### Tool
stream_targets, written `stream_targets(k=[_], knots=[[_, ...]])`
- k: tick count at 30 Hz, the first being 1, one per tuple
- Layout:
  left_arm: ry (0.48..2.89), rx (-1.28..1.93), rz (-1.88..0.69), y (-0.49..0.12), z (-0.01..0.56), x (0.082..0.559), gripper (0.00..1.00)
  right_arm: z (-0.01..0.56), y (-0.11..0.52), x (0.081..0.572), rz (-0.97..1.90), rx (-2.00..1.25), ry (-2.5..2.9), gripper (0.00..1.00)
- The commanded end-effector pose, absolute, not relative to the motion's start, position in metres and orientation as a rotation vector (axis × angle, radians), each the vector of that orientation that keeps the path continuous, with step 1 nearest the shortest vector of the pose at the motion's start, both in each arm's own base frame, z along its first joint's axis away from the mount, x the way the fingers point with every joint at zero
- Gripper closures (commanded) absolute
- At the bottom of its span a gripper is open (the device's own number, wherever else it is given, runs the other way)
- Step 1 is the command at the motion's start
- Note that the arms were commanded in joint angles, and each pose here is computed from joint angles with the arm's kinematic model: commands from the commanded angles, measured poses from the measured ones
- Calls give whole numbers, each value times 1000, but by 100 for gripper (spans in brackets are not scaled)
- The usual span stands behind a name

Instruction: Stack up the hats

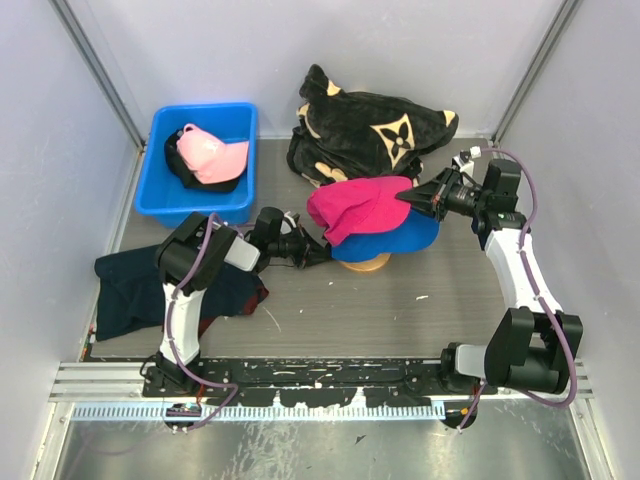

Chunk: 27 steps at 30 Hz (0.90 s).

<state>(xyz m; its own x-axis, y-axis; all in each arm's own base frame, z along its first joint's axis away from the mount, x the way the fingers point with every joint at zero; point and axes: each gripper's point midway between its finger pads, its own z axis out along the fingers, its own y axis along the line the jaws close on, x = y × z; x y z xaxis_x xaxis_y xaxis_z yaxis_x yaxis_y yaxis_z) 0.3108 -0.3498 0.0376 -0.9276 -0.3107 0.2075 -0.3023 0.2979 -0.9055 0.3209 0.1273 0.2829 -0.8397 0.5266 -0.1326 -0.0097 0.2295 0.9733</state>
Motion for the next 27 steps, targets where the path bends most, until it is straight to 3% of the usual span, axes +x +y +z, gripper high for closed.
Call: stream_targets(k=[1, 17, 27], knots=[[2549, -605, -1748, -349, 28, 305, 97, 278, 125, 318, 1630, 464, 2079, 99], [2544, -591, -1765, -352, 36, 309, 97, 177, 92, 296, 1504, 669, 2228, 99], [2560, -609, -1752, -349, 30, 305, 97, 159, 83, 304, 1498, 746, 2241, 99]])
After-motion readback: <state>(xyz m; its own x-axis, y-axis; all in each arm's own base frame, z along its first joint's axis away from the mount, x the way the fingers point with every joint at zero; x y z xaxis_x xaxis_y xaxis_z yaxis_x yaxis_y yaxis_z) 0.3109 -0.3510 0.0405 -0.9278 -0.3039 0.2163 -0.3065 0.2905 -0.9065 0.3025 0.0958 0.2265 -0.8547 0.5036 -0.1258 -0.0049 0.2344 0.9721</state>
